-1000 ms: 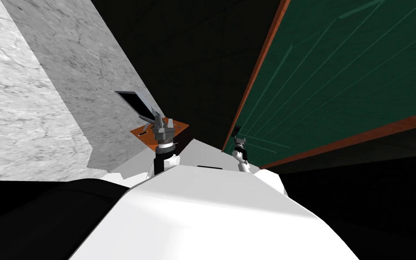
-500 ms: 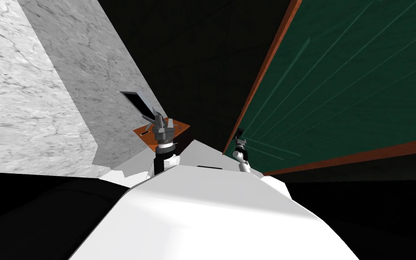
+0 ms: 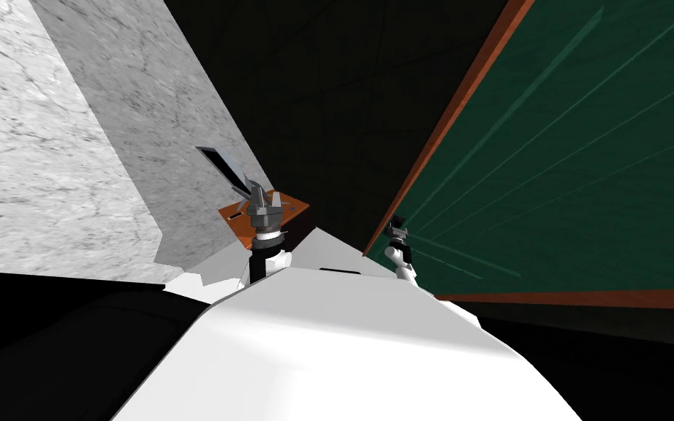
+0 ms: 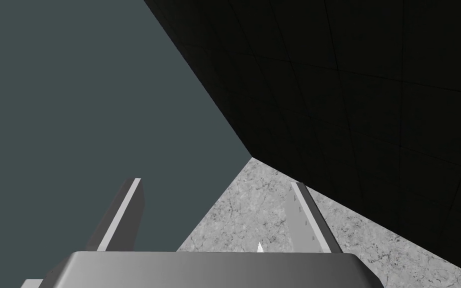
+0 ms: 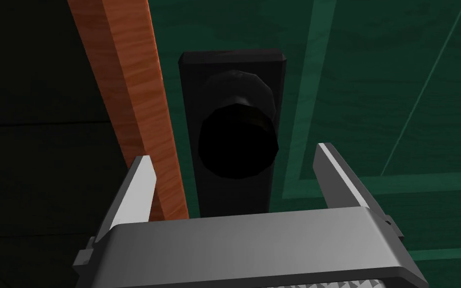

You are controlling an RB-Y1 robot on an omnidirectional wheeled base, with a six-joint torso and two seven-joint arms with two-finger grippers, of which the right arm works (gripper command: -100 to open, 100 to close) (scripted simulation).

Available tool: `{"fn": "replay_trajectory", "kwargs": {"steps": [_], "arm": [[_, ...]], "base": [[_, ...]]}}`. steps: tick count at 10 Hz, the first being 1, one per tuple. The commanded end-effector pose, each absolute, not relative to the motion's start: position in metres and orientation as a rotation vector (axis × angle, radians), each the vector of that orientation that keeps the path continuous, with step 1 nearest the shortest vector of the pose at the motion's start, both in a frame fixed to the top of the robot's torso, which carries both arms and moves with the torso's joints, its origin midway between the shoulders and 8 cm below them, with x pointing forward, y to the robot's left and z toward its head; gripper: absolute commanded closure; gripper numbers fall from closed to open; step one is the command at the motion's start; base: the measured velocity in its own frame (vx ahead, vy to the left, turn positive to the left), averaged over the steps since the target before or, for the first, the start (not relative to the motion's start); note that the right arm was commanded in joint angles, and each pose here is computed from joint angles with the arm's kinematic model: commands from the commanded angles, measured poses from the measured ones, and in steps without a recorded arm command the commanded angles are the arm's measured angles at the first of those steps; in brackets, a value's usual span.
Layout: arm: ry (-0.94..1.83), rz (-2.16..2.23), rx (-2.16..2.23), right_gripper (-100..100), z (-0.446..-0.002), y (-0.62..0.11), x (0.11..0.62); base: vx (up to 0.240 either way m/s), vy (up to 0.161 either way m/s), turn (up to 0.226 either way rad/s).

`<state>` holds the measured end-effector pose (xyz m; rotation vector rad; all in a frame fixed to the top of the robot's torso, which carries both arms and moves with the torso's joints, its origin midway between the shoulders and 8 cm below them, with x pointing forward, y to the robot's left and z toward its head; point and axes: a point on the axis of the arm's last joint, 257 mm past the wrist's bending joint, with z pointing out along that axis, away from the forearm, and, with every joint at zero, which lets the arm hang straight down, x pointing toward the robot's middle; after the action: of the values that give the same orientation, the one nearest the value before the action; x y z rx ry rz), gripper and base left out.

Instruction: Pull the door open

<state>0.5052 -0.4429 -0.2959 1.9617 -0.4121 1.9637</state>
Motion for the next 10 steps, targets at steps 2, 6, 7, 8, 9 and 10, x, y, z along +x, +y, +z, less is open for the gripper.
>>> {"fn": "replay_trajectory", "kwargs": {"steps": [2, 6, 7, 8, 9, 10], "arm": [[-0.447, 1.949, 1.941, -100, -0.296, -0.475, 0.492], [-0.438, 1.952, 1.946, 100, -0.297, -0.468, 0.497], [-0.438, 1.952, 1.946, 100, -0.297, -0.468, 0.497], [-0.438, 1.952, 1.946, 100, -0.297, -0.468, 0.497], [-0.438, 1.952, 1.946, 100, -0.297, -0.468, 0.497], [-0.428, 1.958, 1.959, 100, -0.298, -0.466, 0.497]], "base": [[0.191, -0.023, 0.123], [0.002, -0.004, -0.002], [-0.014, 0.001, 0.006], [0.0, 0.0, 0.0], [0.0, 0.0, 0.0], [-0.127, -0.019, 0.111]]}}
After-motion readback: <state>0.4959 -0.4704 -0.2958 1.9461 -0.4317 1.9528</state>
